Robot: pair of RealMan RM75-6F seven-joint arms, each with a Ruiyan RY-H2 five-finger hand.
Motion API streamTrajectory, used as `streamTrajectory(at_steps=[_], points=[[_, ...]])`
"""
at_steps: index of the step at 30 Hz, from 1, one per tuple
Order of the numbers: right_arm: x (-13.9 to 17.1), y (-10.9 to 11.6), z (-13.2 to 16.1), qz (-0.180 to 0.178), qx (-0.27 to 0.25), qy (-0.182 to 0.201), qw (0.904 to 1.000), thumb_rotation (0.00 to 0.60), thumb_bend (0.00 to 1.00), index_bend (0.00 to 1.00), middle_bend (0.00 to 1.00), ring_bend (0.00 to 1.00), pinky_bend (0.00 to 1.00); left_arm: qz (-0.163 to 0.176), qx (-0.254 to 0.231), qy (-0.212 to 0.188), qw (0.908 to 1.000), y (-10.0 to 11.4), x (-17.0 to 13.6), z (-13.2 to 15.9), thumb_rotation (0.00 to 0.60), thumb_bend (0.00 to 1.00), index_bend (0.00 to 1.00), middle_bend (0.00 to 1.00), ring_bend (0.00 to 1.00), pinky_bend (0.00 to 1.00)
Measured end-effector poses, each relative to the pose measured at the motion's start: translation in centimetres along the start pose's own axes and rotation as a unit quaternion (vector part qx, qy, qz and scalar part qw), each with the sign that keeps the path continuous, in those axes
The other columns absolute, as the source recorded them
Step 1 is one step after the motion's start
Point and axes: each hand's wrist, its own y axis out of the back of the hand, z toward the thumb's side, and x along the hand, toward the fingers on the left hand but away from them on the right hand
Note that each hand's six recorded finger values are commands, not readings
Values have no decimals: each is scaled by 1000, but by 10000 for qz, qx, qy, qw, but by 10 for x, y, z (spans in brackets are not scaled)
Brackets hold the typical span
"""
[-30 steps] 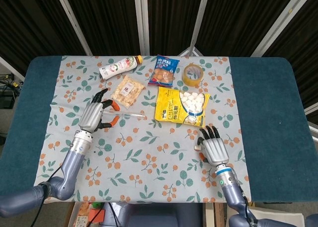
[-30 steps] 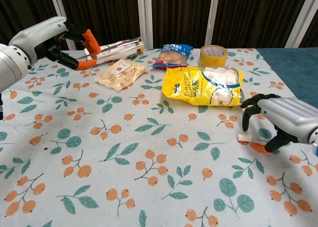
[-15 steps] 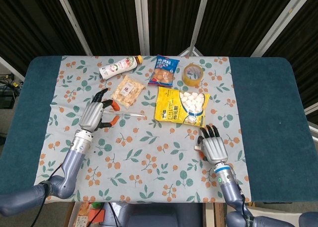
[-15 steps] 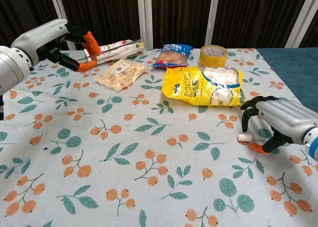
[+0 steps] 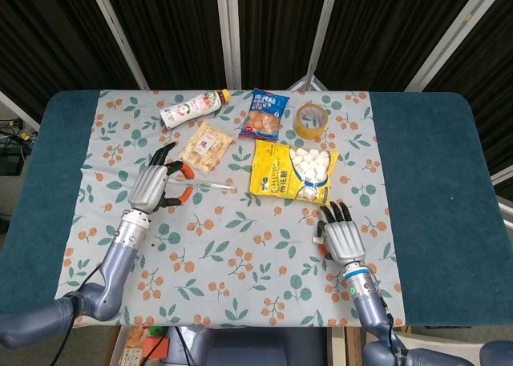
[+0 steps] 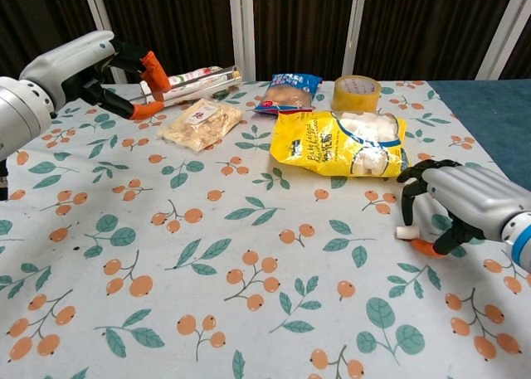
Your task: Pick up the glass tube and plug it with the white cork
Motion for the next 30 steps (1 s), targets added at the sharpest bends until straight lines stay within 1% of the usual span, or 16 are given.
streamTrajectory(at_steps=[8, 17, 23, 27, 30], points=[[0, 9, 3, -119, -27, 63, 9999, 600, 349, 585, 265, 27, 0, -6, 5, -17, 10000, 0, -1, 2, 600, 734, 666, 469, 31, 0], [-4, 34, -1, -446, -76, 89, 9989, 600, 348, 586, 266, 33, 0, -64, -68, -35, 10000, -7, 0, 9, 600, 735, 669, 470, 31, 0], [-14, 64, -12, -789, -124, 23, 9968, 600, 348, 586, 265, 34, 0, -95, -239, -21, 9997, -19, 2, 17, 600, 736, 672, 474, 31, 0], [-23, 92, -19, -1094, -113, 22, 9939, 600, 348, 586, 265, 34, 0, -109, -357, -49, 9993, -28, 6, 25, 600, 738, 672, 474, 31, 0], [-30, 112, -19, -1325, -77, 97, 9911, 600, 349, 586, 265, 34, 0, -86, -454, -84, 9989, -33, 9, 31, 600, 745, 672, 474, 31, 0]])
